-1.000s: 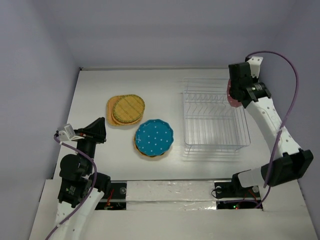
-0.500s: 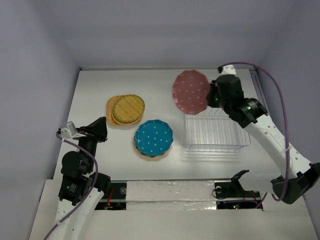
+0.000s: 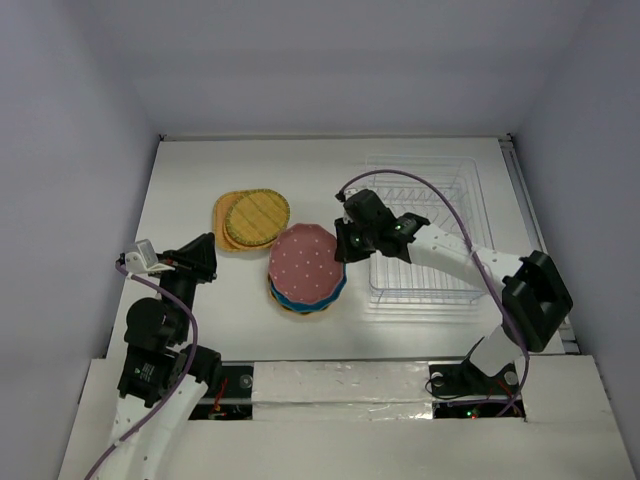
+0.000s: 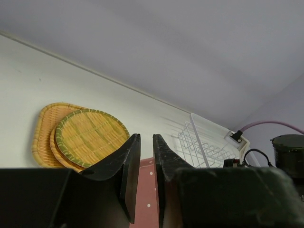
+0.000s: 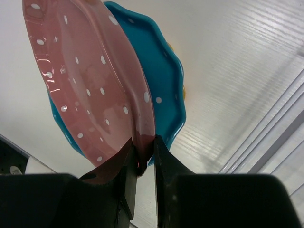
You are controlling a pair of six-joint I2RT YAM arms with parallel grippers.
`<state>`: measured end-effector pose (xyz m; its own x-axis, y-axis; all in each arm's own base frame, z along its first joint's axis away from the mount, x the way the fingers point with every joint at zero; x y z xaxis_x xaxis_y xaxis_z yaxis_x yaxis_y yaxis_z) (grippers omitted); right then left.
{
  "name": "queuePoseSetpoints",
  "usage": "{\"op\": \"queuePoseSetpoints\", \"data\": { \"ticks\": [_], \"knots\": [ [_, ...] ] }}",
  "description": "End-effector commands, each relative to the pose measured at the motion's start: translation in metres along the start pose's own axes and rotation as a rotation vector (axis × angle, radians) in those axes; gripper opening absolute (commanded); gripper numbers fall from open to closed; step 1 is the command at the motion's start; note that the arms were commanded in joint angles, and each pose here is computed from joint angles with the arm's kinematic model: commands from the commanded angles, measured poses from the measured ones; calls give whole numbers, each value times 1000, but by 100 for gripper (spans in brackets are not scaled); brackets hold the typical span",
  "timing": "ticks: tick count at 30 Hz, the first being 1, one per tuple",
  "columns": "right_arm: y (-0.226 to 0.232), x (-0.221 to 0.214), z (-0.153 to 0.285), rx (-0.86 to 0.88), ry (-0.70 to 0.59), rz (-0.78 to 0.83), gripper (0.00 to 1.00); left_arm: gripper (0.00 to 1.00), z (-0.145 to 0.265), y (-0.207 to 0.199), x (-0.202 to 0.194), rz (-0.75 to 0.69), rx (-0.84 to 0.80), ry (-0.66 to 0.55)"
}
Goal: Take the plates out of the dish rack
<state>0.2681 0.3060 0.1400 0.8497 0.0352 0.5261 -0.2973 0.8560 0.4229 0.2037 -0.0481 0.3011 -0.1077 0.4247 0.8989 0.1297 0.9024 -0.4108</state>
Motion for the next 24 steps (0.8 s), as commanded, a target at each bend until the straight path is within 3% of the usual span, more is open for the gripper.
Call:
{"op": "queuePoseSetpoints", "data": {
  "ticks": [1,10,13,24],
  "knots": [
    [51,56,20,215,-215,-21,0,14,-1,-8,15,6,-24,-34],
    [23,13,-14,146,-81,-19,0,14,-1,-7,17,8,-17,-41],
    [14,4,-15,113,-60,-13,10,15,-2,-7,16,7,-16,-39],
    [-18,5,8,-45,-110,20,71,15,-3,-3,18,4,-1,-49]
  ]
}}
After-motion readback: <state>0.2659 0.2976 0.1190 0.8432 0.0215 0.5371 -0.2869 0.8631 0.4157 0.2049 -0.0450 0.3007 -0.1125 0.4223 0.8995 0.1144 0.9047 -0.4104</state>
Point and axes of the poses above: each gripper's point midway between its finger pads, its own z axis back along the fingers, its own y axis along the line the jaws close on, x = y × z, the point moved 1 cm from there along z, back along the fingers, and after that the axes turned 9 degrees about -z, right-handed, at the moved point
